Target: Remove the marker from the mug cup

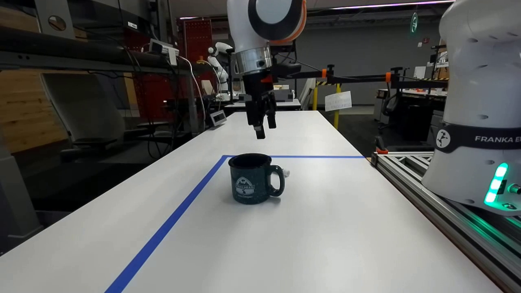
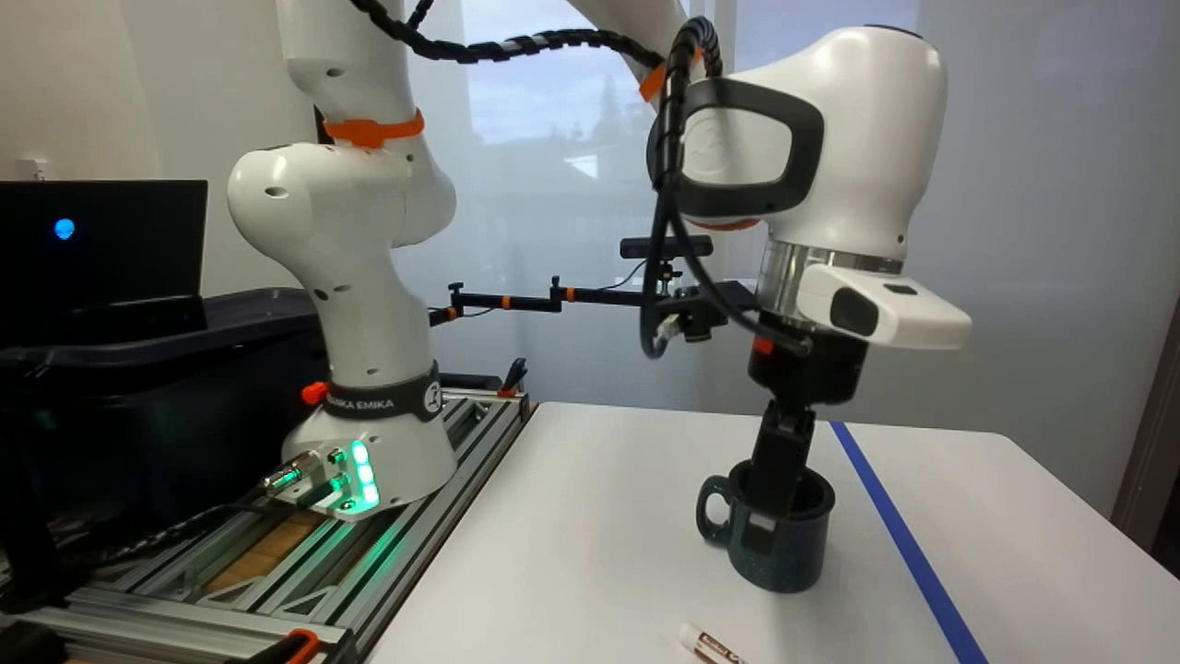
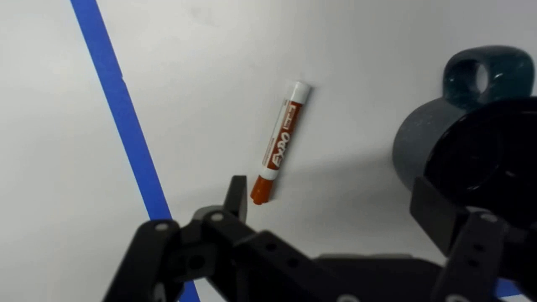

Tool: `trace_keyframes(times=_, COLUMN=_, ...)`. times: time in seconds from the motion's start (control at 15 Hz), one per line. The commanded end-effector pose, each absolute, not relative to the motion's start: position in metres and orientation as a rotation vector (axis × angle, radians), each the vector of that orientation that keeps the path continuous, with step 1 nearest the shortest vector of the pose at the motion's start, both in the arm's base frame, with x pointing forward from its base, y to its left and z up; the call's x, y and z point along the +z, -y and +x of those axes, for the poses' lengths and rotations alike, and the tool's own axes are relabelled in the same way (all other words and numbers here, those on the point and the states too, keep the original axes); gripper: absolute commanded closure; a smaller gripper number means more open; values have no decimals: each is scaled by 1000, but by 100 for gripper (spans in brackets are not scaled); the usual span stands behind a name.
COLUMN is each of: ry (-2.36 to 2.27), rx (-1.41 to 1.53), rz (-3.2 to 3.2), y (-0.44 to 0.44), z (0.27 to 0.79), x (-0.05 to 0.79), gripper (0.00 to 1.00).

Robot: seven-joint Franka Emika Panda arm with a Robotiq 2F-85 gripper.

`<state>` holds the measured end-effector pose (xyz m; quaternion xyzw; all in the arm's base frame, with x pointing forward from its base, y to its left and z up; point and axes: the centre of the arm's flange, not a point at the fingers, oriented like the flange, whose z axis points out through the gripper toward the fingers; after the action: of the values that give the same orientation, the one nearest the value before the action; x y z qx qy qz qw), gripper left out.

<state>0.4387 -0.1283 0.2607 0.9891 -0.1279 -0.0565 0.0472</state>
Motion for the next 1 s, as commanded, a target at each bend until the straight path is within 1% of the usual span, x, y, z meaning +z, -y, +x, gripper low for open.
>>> trace_keyframes(times=0.0, ry=167, rx=-161, rz=2998, y=95, z=429, x=295, gripper=0)
trace_keyframes(times=0.33, ry=-20, rx=-139, rz=2998, y=63, z=434, x=311, gripper=0)
trace_keyframes(times=0.53, ry=-19, rx=-132, rz=3020, y=57, z=437, x=311, gripper=0)
trace_keyframes(times=0.6, ry=6, rx=-133, rz=3007, y=59, z=446, x=302, gripper=0)
trace_keyframes(times=0.93, ry=-8, rx=-136, rz=3008, y=59, z=446, x=301, gripper=0)
